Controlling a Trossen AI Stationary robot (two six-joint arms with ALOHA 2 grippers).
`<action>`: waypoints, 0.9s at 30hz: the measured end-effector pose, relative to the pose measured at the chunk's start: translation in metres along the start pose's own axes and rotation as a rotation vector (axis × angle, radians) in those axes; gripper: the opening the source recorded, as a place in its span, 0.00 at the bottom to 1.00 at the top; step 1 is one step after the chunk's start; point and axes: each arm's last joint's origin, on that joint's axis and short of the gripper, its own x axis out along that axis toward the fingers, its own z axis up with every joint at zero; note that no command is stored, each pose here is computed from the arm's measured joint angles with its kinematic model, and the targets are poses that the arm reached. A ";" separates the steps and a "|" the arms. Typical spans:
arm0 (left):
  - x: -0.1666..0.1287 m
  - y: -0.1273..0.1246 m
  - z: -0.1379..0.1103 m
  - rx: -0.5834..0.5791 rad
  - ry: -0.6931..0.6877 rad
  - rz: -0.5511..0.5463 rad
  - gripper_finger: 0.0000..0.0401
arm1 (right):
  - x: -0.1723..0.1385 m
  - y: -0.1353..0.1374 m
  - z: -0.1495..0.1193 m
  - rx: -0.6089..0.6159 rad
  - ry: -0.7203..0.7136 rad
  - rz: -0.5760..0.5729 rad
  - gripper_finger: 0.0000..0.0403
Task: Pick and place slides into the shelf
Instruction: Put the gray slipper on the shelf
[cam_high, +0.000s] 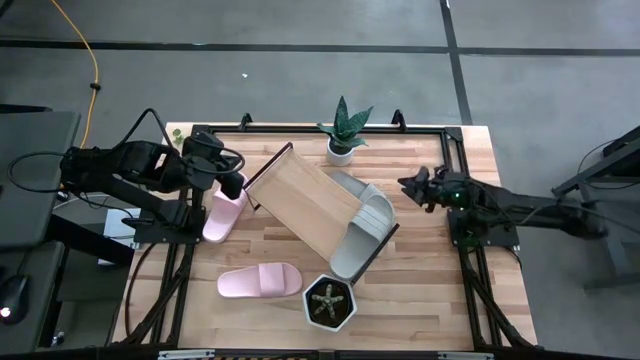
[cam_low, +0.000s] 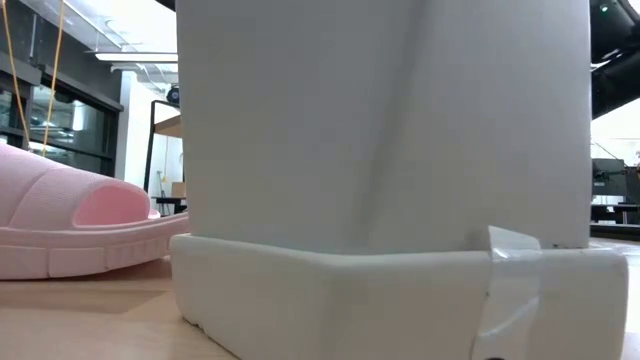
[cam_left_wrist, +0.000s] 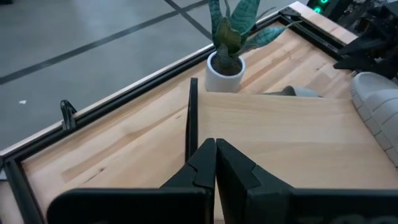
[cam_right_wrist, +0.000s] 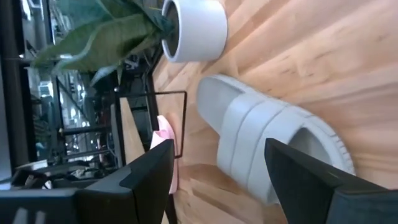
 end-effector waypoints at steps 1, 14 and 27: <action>0.000 0.000 0.000 0.005 0.003 0.004 0.00 | 0.002 0.000 -0.003 -0.001 -0.001 0.002 0.60; 0.000 0.001 -0.003 0.019 0.066 -0.028 0.00 | 0.009 -0.007 -0.031 0.080 0.014 -0.019 0.60; 0.000 0.001 -0.003 0.018 0.065 -0.029 0.00 | 0.017 -0.037 -0.038 0.184 0.005 -0.028 0.60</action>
